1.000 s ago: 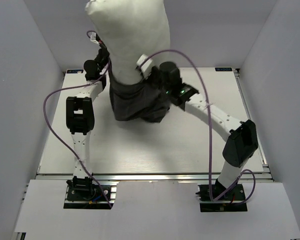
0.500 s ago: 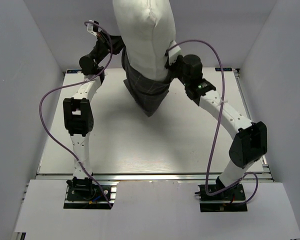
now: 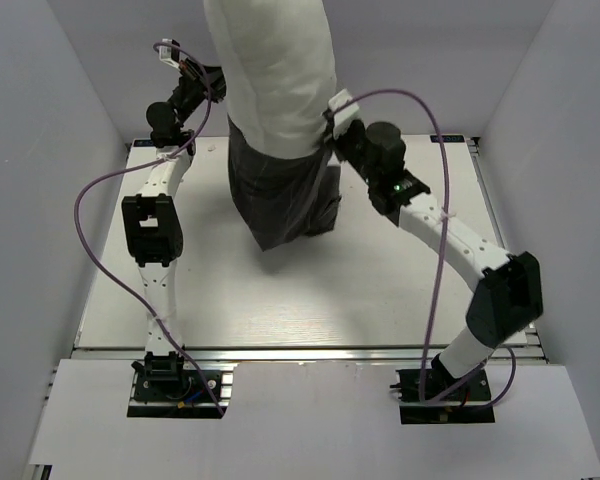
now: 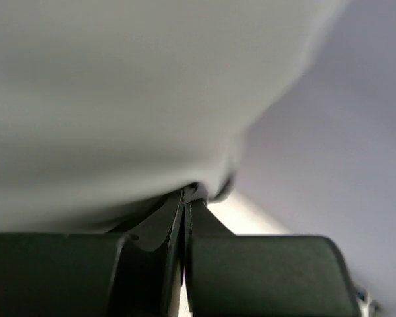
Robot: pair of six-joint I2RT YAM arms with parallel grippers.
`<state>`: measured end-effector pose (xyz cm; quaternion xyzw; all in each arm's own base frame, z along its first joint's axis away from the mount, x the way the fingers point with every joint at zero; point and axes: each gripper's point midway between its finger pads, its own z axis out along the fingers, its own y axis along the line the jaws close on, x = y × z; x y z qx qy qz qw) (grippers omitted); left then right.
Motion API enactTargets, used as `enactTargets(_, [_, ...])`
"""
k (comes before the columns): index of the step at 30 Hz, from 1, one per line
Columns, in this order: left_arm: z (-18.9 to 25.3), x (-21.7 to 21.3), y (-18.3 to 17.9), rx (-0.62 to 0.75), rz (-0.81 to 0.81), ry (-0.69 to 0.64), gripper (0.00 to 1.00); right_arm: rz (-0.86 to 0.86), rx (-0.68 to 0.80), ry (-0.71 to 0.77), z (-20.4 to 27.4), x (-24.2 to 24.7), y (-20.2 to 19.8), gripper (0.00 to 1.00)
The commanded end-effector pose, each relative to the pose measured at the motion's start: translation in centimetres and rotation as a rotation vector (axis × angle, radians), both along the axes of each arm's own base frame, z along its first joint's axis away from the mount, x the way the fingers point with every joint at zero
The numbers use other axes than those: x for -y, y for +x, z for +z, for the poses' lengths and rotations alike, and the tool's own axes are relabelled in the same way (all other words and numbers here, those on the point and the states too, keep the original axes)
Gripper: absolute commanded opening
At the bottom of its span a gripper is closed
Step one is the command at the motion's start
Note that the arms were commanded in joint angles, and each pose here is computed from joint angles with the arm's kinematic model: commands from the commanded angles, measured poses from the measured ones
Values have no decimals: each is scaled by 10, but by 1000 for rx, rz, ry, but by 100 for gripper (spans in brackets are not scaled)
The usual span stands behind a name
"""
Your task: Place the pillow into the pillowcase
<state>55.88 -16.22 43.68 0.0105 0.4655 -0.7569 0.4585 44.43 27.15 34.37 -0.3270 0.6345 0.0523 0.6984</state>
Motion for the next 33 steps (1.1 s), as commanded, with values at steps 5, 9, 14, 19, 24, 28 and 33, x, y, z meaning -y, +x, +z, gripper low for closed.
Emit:
enactTargets(5, [41, 24, -73, 195, -75, 30, 0, -79, 553, 40, 137, 24, -12, 0])
enactTargets(9, [57, 20, -85, 278, -98, -24, 0, 265, 661, -101, 59, -61, -138, 0])
enactTargets(14, [71, 21, -114, 370, -176, 23, 0, -29, 595, -145, 48, 0, -36, 0])
enactTargets(19, [55, 25, -98, 316, -152, 30, 0, -387, 519, -99, 76, 93, 81, 0])
enactTargets(24, [81, 26, -103, 366, -150, 21, 0, -54, 343, 42, 83, 22, 6, 0])
enactTargets(28, [70, 9, -78, 240, -70, -1, 0, 151, 306, 229, 134, 2, -49, 0])
enactTargets(33, [97, -7, -35, -38, 95, -146, 0, 458, -14, 391, 166, -41, -102, 0])
